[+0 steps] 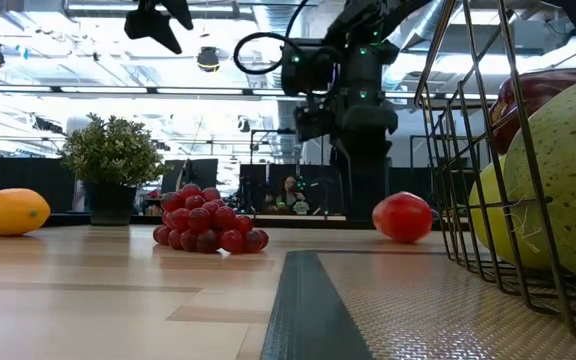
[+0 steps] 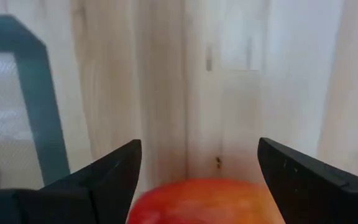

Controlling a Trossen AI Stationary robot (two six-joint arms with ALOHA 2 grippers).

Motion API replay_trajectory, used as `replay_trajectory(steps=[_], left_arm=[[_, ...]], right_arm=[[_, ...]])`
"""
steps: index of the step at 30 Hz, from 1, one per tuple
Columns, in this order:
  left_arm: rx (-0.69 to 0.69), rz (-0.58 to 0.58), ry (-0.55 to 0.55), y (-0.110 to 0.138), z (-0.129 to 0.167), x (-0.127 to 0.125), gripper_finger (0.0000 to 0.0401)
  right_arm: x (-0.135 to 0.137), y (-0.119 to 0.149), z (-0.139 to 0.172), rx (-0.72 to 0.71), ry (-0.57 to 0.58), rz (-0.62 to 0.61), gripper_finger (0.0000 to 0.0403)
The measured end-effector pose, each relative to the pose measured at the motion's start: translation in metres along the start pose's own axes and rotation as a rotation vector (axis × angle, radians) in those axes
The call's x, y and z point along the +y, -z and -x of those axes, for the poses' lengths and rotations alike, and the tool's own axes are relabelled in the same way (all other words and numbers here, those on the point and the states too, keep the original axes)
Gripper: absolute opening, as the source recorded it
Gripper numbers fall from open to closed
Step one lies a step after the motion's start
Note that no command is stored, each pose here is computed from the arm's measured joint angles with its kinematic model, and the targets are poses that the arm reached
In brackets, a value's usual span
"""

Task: Build produce basket
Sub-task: Put the orange mango into the wire basket

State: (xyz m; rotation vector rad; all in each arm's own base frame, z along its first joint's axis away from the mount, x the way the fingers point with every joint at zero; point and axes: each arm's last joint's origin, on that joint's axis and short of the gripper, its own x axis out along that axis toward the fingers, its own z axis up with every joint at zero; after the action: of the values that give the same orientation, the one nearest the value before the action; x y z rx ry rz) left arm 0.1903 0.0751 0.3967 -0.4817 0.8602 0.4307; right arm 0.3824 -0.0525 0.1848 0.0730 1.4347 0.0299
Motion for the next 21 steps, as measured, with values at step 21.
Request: replay_trajectory(steps=[21], left_arm=[[-0.076,-0.01,0.001,-0.007,0.0,-0.002,0.0264]], right_arm=[[-0.006,0.032,0.106,-0.246,0.076,-0.699,0.034]])
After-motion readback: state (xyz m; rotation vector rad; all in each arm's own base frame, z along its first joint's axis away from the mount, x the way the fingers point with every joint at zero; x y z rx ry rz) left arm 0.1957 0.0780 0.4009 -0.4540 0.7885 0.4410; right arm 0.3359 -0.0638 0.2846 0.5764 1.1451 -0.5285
